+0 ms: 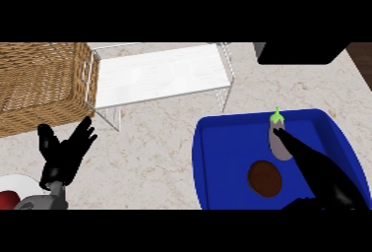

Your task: Pick the cupcake from the tray and place it in the tiered shelf

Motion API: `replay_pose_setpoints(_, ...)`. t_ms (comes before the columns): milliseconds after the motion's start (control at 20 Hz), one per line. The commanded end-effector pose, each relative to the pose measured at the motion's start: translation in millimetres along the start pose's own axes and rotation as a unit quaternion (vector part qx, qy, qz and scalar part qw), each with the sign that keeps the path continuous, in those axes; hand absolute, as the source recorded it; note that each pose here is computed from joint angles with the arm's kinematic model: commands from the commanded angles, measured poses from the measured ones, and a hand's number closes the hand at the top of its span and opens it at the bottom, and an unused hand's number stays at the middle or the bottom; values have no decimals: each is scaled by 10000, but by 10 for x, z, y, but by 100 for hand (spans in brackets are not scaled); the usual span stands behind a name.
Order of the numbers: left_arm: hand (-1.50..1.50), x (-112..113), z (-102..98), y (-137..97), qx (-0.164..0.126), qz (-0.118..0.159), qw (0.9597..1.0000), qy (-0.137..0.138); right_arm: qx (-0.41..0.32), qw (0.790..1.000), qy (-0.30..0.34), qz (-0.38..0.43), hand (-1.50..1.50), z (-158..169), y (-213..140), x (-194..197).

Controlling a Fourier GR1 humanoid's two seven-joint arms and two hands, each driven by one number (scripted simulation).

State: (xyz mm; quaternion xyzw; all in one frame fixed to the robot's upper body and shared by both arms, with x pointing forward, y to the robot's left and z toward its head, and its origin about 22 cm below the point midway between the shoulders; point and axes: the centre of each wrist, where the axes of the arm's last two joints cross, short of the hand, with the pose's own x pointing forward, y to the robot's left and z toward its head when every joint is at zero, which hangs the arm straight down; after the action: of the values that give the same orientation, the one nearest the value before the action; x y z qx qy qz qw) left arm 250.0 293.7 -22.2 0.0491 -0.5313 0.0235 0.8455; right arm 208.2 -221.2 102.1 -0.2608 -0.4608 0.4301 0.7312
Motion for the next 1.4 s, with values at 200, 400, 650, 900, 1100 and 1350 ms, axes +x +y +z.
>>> replay_pose_setpoints(200,0,-48,184,33,-73,23,9999,70,9,9999,108,68,-150,-16,147,-115)
replay_pose_setpoints(400,0,-64,35,156,-26,55,10000,43,-65,9994,184,273,-150,-212,435,-295)
replay_pose_setpoints(650,0,91,-145,-100,-67,37,9999,79,-247,9983,353,398,-150,-345,622,-33)
replay_pose_setpoints(900,0,-81,7,16,-60,9,10000,11,-259,9976,336,547,-150,-291,584,-225)
replay_pose_setpoints(1100,0,-242,20,104,-88,4,9999,61,-488,9984,151,243,-150,-709,684,-140)
replay_pose_setpoints(1350,0,-151,50,90,-67,73,9999,31,-389,9988,81,283,-150,-706,783,-380)
